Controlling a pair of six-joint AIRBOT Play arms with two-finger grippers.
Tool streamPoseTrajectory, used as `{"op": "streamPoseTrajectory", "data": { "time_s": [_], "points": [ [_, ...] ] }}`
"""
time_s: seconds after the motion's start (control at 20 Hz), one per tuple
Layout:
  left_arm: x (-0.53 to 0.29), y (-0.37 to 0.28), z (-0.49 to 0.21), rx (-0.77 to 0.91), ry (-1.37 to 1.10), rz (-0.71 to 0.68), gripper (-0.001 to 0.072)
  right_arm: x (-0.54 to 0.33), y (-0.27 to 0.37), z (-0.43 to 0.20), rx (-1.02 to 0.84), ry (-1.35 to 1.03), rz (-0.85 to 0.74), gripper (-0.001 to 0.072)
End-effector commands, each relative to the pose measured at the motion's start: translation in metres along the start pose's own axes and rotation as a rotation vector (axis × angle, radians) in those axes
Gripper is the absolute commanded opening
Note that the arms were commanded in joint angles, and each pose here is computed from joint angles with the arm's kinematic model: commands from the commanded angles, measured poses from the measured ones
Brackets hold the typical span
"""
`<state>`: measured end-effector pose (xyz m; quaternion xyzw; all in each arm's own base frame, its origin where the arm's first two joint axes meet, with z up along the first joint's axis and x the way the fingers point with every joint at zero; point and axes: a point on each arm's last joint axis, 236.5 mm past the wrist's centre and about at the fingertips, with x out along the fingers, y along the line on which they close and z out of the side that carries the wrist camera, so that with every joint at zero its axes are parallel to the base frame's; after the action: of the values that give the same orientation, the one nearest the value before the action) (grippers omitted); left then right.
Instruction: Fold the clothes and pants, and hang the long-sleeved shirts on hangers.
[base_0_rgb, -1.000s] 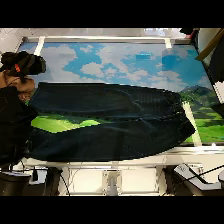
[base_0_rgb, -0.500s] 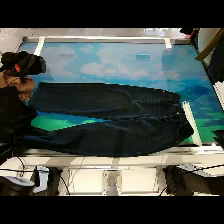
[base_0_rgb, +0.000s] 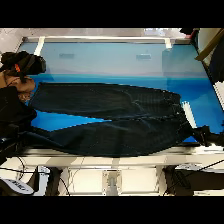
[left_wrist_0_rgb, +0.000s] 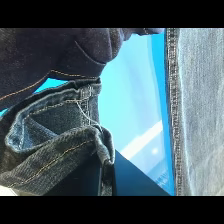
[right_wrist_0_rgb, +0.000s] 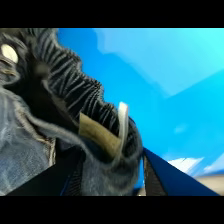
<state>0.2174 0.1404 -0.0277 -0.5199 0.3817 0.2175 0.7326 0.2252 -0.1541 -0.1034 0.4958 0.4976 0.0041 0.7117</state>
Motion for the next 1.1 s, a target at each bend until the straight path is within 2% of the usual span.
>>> {"op": "streamPoseTrajectory", "data": {
  "time_s": [0.0, 0.1, 0.2, 0.25, 0.45, 0.7, 0.8, 1.05],
  "points": [
    [0.000, -0.001, -0.002, 0.000, 0.009, -0.003, 0.0017, 0.022, 0.002, -0.006, -0.026, 0.065, 0.008, 0.0408],
    [0.000, -0.002, -0.002, 0.000, 0.008, -0.003, 0.0016, 0.028, 0.009, -0.006, -0.044, 0.074, 0.013, 0.0393],
    [-0.002, -0.003, 0.000, 0.008, 0.001, -0.004, 0.0016, 0.026, 0.028, -0.007, -0.081, 0.087, 0.088, 0.0090],
    [-0.008, -0.008, 0.007, 0.029, -0.020, -0.007, 0.0016, 0.019, 0.042, -0.009, -0.104, 0.105, 0.146, 0.0042],
    [-0.051, -0.041, 0.047, 0.155, -0.135, -0.001, 0.0015, -0.037, 0.077, -0.007, -0.194, 0.110, 0.198, 0.0042],
    [-0.097, -0.086, 0.079, 0.279, -0.240, -0.022, 0.0014, -0.102, 0.111, 0.022, -0.266, -0.117, 0.035, 0.0041],
    [-0.089, -0.105, 0.080, 0.352, -0.235, -0.043, 0.0013, -0.099, 0.135, 0.038, -0.326, -0.185, -0.012, 0.0040],
    [-0.020, -0.196, 0.089, 0.516, -0.239, -0.153, 0.0012, -0.041, 0.175, 0.091, -0.267, -0.309, -0.091, 0.0040]
  ]
}}
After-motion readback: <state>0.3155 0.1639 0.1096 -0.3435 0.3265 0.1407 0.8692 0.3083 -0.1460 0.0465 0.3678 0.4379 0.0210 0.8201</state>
